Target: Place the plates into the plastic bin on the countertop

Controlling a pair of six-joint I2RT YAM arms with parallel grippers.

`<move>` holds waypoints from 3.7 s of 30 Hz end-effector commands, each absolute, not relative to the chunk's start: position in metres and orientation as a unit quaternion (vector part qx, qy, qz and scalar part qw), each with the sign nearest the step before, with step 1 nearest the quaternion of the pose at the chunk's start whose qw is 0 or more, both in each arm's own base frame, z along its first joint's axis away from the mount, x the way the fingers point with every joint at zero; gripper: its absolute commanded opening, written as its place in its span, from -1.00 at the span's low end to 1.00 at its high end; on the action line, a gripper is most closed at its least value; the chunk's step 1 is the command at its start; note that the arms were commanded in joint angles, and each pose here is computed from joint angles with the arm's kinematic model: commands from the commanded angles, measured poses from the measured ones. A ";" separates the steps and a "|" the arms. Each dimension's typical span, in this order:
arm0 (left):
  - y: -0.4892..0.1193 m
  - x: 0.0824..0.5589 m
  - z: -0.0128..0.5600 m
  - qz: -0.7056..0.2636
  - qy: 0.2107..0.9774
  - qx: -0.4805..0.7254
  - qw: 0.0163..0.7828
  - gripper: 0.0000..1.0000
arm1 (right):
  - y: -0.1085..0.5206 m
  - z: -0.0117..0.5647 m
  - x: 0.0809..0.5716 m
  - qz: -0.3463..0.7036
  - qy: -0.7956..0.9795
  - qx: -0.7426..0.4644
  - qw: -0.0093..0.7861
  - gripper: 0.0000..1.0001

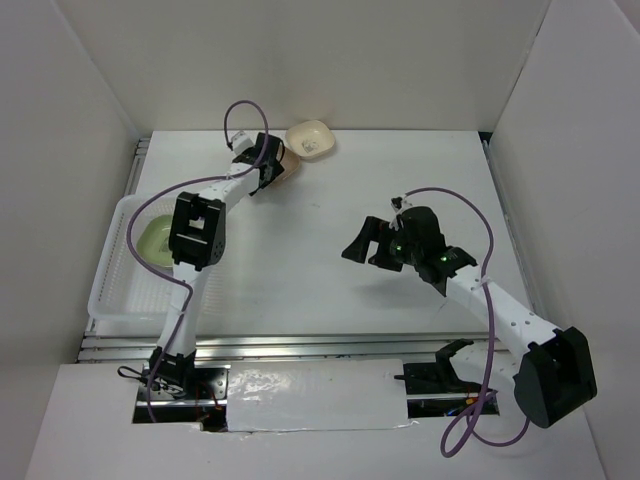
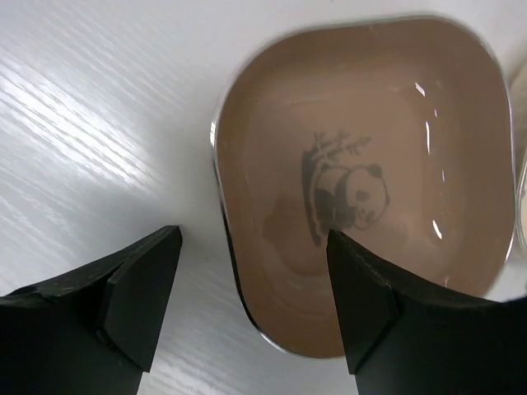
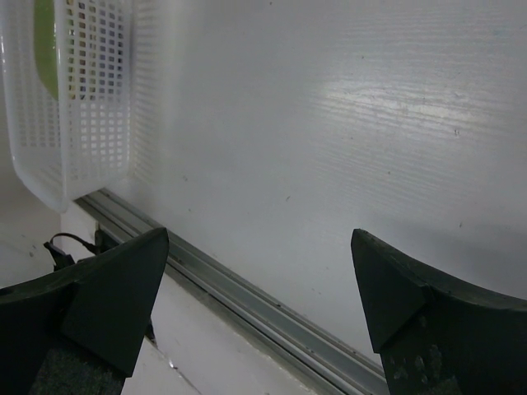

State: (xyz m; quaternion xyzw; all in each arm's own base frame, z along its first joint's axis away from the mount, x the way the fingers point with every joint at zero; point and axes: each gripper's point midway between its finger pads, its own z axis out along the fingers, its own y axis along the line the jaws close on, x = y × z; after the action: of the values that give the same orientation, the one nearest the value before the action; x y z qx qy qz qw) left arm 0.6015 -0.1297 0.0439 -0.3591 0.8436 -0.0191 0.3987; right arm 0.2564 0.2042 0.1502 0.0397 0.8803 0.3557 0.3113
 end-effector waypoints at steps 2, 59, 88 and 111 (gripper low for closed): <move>-0.120 0.595 0.052 -0.013 0.826 -0.387 0.409 0.69 | 0.210 0.163 0.259 0.375 0.864 0.017 0.336 1.00; 0.128 0.287 0.208 -0.032 0.727 -0.531 0.435 0.98 | 0.221 0.195 0.280 0.385 0.853 0.028 0.352 1.00; -0.112 0.425 0.256 -0.200 0.831 -0.201 0.478 0.99 | 0.206 0.104 0.511 0.360 0.833 0.305 0.290 1.00; -0.231 0.648 0.088 -0.216 0.778 -0.287 0.516 0.99 | 0.128 0.131 0.326 0.356 0.833 0.237 0.351 1.00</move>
State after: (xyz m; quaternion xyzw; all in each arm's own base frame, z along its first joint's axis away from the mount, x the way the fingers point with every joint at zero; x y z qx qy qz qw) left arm 0.6224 -0.2324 0.0631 -0.2425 0.8263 -0.2101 0.4628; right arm 0.3345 0.1259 0.1191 0.2696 0.8359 0.3379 0.3383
